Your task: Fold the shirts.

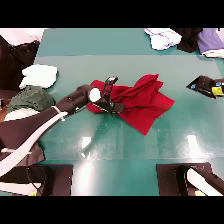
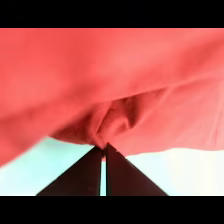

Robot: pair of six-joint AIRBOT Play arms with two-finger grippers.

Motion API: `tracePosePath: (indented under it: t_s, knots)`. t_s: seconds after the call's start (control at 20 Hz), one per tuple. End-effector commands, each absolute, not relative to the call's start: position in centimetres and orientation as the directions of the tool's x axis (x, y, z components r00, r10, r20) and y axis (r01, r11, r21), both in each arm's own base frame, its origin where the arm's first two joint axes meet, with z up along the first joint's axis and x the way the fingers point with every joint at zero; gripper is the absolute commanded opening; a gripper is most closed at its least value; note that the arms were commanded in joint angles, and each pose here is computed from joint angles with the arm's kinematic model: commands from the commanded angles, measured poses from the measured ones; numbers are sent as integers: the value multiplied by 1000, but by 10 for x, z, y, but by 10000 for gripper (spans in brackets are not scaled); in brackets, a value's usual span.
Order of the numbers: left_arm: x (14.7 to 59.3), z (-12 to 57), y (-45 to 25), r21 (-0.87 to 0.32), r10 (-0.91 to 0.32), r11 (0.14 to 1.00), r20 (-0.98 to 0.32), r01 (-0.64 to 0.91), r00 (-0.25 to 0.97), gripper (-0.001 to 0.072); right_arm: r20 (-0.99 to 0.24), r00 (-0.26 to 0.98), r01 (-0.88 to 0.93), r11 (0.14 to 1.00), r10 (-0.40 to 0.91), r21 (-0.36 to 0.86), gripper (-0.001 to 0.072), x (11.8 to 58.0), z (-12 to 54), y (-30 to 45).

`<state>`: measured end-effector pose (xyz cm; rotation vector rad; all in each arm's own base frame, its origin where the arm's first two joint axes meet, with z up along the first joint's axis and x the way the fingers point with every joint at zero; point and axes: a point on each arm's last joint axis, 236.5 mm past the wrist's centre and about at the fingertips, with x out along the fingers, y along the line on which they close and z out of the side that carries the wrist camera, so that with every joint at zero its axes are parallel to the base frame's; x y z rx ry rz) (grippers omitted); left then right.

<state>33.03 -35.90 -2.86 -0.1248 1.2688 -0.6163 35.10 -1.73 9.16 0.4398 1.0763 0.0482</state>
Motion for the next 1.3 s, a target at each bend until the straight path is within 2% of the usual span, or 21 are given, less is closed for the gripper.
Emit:
tracePosePath:
  t_s: [0.0, 0.1, 0.2, 0.35, 0.5, 0.65, 0.85, 1.25]
  knots:
    - [329, 10, -285, -91, -257, 837, -936, 539, 242, 25, -925, 282, 205, 926, 254, 317, 595, 330, 46, -23]
    - [326, 42, -244, 55, -148, 820, -941, 569, 304, 25, -939, 194, 193, 927, 285, 321, 557, 330, 21, -12]
    - [323, 69, -211, 161, -65, 814, -929, 558, 363, 26, -944, 132, 177, 929, 304, 324, 557, 333, 1, 0]
    - [319, 96, -201, 176, -82, 820, -906, 544, 416, 26, -943, 4, 127, 935, 333, 330, 557, 325, -26, 28]
    - [317, 97, -201, 172, -85, 821, -906, 544, 415, 26, -934, -98, 39, 939, 344, 342, 557, 304, -39, 62]
    - [318, 97, -201, 171, -88, 821, -905, 544, 417, 27, -918, -122, 10, 925, 378, 379, 557, 279, -53, 94]
    - [318, 97, -205, 159, -101, 822, -904, 547, 415, 27, -853, -41, 66, 854, 520, 517, 557, 271, -58, 141]
    - [314, 96, -209, 136, -117, 823, -909, 552, 400, 28, -866, -66, 23, 869, 495, 495, 556, 244, -83, 176]
